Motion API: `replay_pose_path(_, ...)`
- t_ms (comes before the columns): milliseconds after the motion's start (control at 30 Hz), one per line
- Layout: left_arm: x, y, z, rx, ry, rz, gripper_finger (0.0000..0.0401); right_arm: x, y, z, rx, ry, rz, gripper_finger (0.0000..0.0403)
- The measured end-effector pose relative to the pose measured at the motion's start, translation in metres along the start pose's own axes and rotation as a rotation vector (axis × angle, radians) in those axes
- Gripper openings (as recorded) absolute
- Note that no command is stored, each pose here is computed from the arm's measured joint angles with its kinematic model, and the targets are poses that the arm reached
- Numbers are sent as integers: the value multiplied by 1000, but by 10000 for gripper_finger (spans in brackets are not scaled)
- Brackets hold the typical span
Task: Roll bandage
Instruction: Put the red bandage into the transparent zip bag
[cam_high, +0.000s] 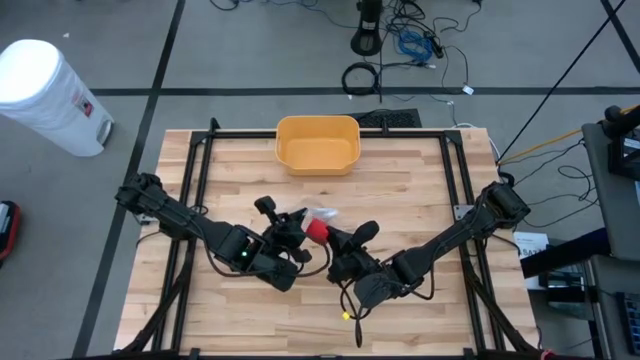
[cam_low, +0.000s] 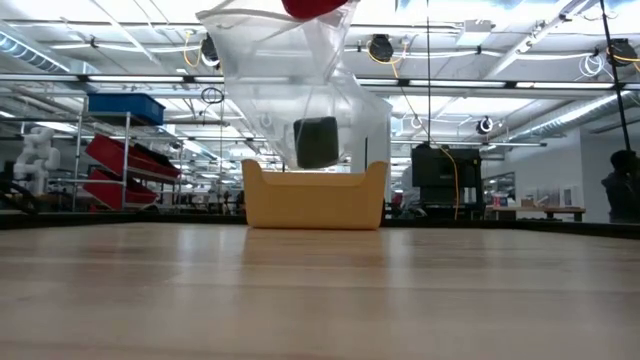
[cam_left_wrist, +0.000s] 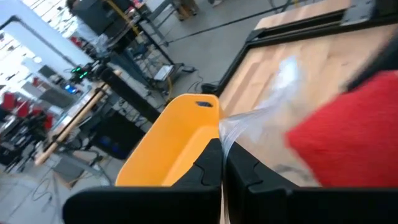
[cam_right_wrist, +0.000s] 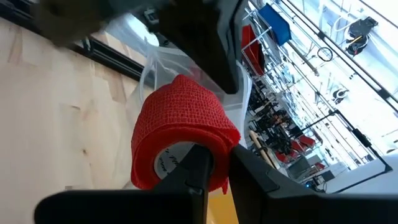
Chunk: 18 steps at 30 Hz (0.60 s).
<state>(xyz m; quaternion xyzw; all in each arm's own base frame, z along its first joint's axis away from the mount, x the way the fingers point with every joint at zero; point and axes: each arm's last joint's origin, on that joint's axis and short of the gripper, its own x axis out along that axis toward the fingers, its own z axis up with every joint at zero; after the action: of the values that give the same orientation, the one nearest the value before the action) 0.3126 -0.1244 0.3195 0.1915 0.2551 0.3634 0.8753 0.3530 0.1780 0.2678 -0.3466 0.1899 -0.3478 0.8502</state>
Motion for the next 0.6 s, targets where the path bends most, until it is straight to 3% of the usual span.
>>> replay_pose_path(300,7,7,-7,-32,43,48,0,-10,1,1,-20,7,-32,39)
replay_pose_path(600,0,11,7,-74,137,-185,0,-28,4,2,-44,-6,-43,39)
